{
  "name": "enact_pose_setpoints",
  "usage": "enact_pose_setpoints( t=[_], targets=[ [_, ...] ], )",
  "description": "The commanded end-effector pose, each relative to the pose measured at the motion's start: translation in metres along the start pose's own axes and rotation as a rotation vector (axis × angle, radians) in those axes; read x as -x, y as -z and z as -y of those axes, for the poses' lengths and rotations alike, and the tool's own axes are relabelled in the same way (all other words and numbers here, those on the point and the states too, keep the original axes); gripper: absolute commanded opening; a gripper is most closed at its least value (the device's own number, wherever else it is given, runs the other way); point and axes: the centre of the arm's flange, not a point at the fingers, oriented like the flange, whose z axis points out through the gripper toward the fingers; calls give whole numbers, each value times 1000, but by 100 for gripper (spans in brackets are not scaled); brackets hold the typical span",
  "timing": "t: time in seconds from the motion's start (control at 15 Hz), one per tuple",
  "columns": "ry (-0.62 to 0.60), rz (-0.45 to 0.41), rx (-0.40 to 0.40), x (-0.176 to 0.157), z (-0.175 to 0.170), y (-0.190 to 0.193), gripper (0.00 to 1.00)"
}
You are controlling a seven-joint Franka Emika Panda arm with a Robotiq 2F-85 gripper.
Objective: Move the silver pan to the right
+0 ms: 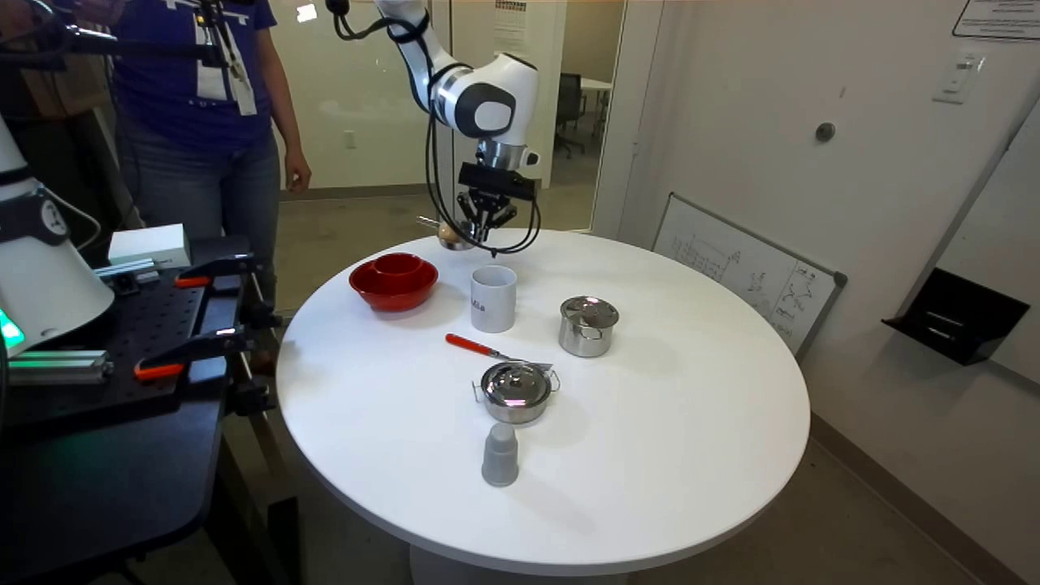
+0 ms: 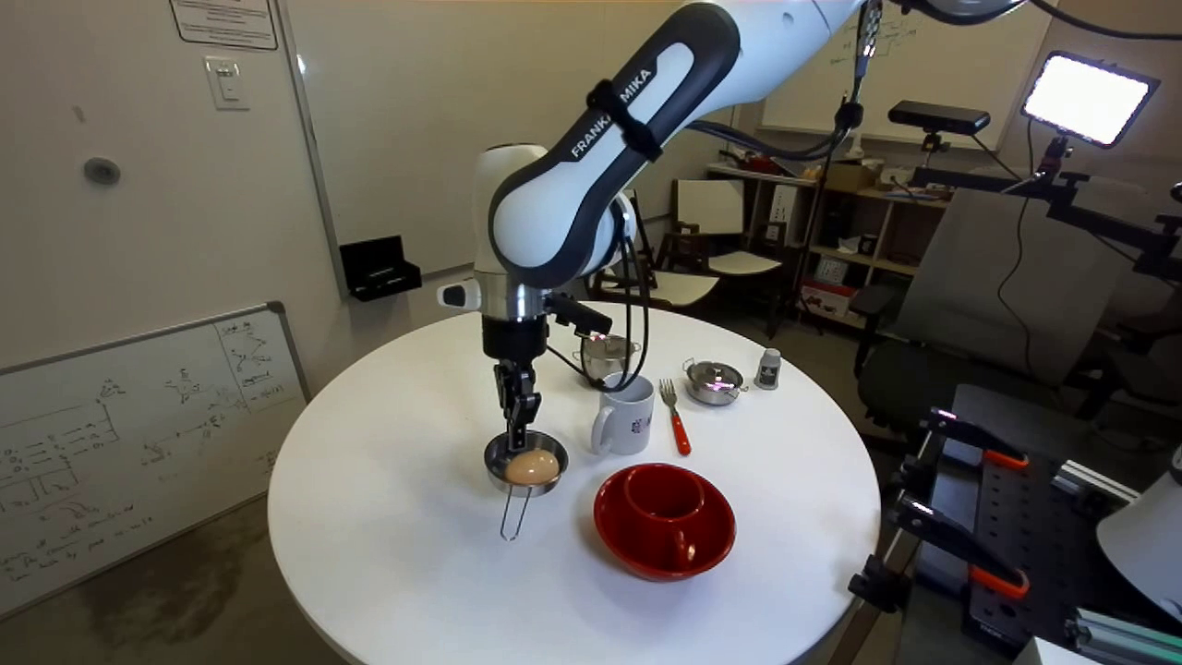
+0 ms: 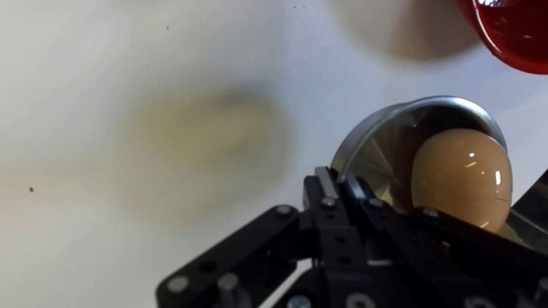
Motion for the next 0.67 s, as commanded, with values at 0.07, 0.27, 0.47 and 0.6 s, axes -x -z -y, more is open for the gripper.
enact_pose_setpoints(
  t=[0.07, 0.27, 0.47, 0.6],
  targets=[
    [-54, -46, 51, 27, 45, 50, 6],
    [-116, -48, 83, 43, 67, 68, 6],
    [-204, -38, 94, 68, 93, 82, 6],
    [-265, -21, 97, 85, 110, 88, 6]
  ],
)
